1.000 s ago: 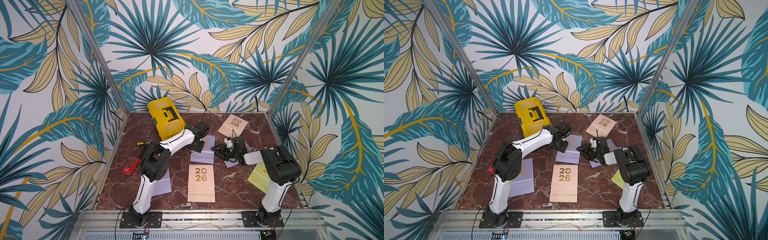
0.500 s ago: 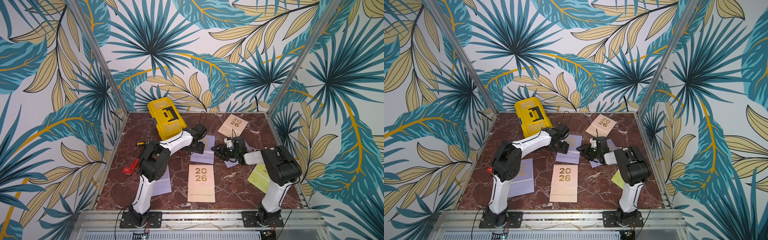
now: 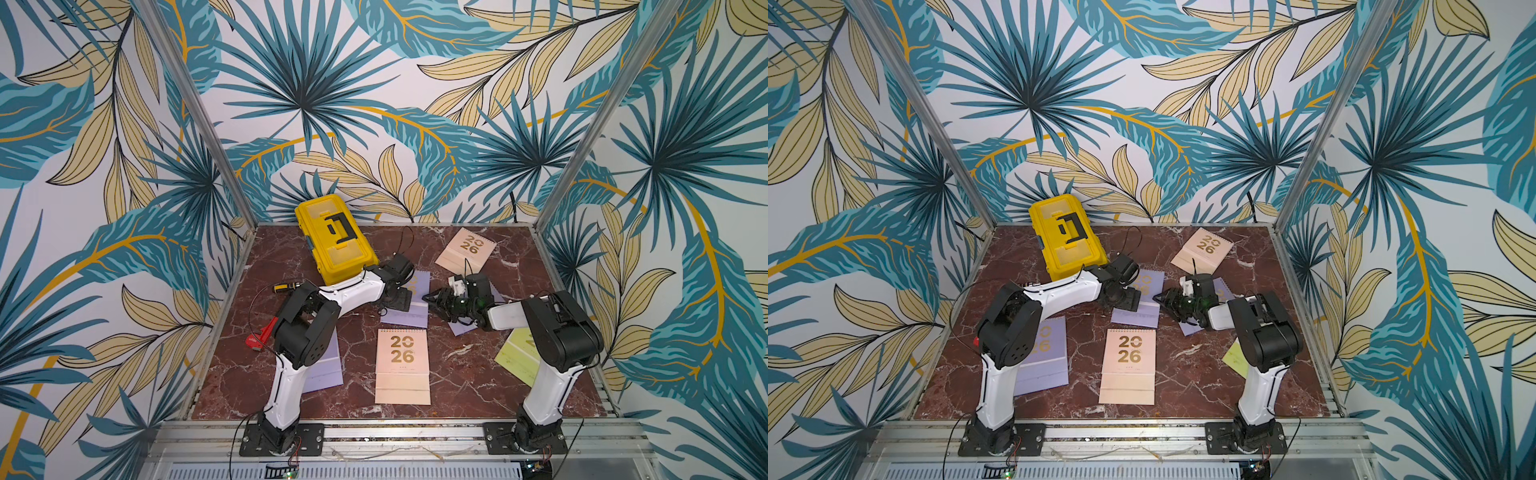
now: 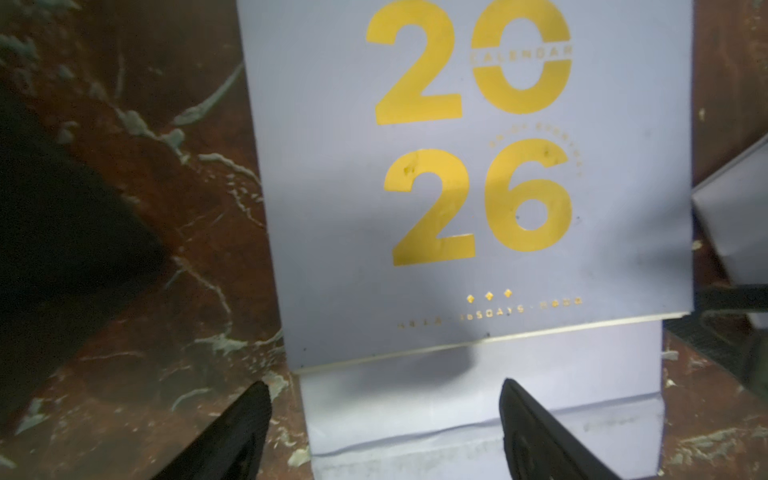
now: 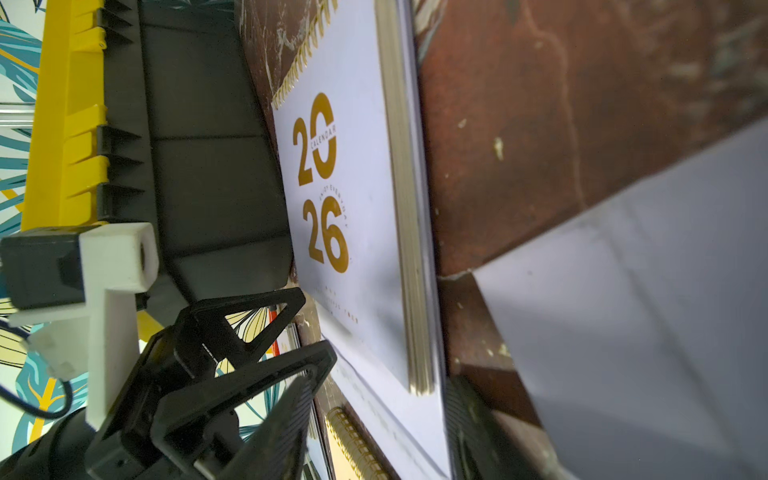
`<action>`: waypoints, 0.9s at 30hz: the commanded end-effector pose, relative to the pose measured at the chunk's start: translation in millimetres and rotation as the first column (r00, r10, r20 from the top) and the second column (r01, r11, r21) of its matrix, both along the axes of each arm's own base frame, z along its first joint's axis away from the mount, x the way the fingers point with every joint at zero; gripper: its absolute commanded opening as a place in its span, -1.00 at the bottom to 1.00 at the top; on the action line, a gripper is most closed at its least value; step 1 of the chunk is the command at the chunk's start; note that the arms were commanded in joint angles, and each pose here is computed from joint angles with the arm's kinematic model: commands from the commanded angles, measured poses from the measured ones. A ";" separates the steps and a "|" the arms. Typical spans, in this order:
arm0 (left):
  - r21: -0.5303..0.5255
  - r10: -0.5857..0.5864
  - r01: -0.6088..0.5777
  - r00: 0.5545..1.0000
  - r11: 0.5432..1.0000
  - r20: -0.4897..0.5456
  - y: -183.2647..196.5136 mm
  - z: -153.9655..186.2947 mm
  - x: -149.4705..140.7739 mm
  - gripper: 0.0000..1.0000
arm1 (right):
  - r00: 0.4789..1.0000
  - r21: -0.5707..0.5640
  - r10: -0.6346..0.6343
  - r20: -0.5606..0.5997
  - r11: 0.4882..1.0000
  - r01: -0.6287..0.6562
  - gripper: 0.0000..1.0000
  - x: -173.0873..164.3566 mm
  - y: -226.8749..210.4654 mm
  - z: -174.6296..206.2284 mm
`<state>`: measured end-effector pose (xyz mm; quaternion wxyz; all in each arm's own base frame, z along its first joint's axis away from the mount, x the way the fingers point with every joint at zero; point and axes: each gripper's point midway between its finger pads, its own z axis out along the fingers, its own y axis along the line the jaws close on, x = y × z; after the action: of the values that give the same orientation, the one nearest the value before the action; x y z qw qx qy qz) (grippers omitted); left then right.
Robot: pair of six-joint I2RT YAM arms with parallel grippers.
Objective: Stack the calendars
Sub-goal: Pick up the calendar at the center of the board.
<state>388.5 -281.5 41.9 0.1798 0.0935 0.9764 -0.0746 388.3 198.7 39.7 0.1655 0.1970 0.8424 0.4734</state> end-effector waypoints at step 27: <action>-0.252 0.001 -0.019 0.997 0.968 -0.071 -24.2 4.9 3.5 0.80 | 0.998 0.053 0.019 -0.064 0.998 -0.016 0.16 -17.4 3.3 -14.2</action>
<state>393.5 -294.7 38.6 0.1571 0.0721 0.9729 -0.1533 384.0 199.1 41.4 0.1627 0.1924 0.8400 0.4804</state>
